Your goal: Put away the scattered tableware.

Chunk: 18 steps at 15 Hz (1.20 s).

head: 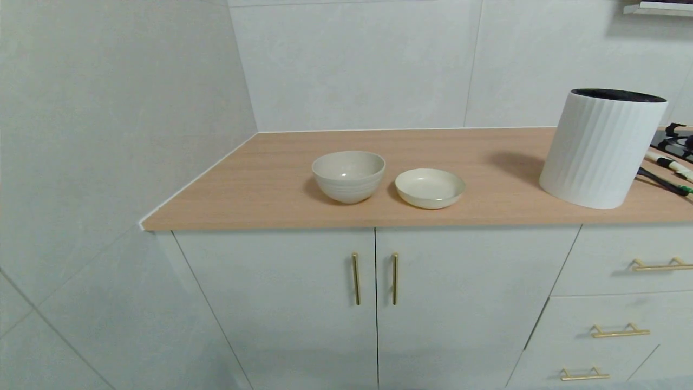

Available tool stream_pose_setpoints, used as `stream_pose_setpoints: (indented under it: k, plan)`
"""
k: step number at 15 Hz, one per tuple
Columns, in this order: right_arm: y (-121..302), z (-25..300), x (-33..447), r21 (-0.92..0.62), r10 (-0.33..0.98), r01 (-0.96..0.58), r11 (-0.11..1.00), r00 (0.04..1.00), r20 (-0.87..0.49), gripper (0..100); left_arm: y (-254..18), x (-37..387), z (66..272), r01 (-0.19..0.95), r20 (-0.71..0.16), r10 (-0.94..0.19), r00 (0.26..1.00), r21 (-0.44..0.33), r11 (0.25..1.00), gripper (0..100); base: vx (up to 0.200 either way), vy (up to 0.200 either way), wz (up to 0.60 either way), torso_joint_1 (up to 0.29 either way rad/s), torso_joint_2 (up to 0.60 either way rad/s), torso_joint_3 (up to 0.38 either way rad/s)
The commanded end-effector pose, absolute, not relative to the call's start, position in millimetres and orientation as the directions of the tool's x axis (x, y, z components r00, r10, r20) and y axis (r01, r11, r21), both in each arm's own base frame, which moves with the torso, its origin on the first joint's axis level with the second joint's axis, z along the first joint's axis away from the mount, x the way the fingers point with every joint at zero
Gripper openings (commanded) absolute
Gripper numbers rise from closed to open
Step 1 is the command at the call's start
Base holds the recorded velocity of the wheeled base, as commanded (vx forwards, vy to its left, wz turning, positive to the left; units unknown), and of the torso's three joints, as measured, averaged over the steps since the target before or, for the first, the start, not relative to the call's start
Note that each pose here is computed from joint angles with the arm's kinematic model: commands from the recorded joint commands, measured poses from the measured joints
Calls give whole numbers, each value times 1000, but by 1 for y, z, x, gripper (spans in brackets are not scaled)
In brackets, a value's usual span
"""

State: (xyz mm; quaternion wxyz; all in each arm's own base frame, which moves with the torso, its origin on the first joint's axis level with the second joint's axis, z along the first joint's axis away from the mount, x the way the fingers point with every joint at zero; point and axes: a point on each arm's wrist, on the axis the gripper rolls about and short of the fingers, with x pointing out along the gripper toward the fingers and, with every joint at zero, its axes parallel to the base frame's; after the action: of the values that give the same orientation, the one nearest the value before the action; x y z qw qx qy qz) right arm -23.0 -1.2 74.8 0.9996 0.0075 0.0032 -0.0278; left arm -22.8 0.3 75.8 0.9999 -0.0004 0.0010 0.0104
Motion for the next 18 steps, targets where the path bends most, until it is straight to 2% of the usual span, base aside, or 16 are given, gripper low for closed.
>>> stream_pose_setpoints:
  k: [1,10,18]
  plan:
    - [-1,75,-23,15,-55,55,998,998,-8,100,0,-23,76,-21,-5,21,1000,-1,1000,100,0,0,0,-173,476,290]
    - [-1,75,-23,15,-55,55,998,998,-8,100,0,-23,76,-23,-2,23,1000,-2,1000,100,0,0,0,-149,450,300]
    - [-1,75,-23,13,-55,55,998,998,-8,100,0,-23,76,-23,-2,23,1000,-2,1000,100,0,0,0,-12,56,37]
